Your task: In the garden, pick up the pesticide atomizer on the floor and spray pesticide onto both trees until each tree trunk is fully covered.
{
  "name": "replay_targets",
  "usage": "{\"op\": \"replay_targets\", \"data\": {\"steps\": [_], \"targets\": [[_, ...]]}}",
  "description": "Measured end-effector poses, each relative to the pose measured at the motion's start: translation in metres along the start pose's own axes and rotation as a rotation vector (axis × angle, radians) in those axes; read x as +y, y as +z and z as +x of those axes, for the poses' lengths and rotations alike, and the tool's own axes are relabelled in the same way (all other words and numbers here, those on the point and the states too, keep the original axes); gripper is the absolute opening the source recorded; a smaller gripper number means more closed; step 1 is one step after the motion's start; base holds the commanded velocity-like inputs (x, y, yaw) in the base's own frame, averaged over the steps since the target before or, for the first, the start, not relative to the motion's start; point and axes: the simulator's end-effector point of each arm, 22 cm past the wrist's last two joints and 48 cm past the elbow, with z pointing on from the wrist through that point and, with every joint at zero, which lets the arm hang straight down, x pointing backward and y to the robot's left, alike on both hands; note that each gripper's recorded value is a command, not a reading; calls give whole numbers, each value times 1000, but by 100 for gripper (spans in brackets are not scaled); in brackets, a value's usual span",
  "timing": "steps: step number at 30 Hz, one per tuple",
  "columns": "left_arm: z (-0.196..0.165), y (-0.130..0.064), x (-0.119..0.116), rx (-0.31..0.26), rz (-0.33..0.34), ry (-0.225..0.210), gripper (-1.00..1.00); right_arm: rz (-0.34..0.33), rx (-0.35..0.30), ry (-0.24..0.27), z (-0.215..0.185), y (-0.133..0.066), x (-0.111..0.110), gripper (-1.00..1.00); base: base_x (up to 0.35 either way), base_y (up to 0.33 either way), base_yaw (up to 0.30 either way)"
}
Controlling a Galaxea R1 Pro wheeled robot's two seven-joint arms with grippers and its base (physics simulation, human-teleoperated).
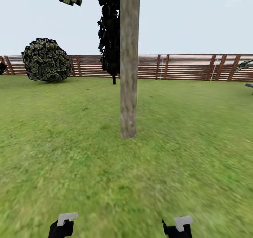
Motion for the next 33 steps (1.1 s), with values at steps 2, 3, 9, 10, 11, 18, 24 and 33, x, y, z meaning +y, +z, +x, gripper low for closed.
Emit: {"op": "replay_targets", "data": {"steps": [2, 3, 9, 10, 11, 18, 24, 33], "targets": [[0, 0, 0, 0, 0, 0, -100, 0, 0, 0, 0, 0, 0, 100, 335, 0, 0], [0, 0, 0, 0, 0, 0, -100, 0, 0, 0, 0, 0, 0, 100, 335, 0, 0], [0, 0, 0, 0, 0, 0, -100, 0, 0, 0, 0, 0, 0, 100, 335, 0, 0], [0, 0, 0, 0, 0, 0, -100, 0, 0, 0, 0, 0, 0, 100, 335, 0, 0], [0, 0, 0, 0, 0, 0, -100, 0, 0, 0, 0, 0, 0, 100, 335, 0, 0], [0, 0, 0, 0, 0, 0, -100, -1, 0, 0, 0, 0, 0, 100, 335, 0, 0], [0, 0, 0, -1, 0, 0, -100, -1, 0, 0, 0, 0, 0, 100, 330, 0, 0], [0, 0, 0, 0, 0, 0, -100, -1, 1, 0, 0, 0, 0, 100, 139, 0, 0]]}}
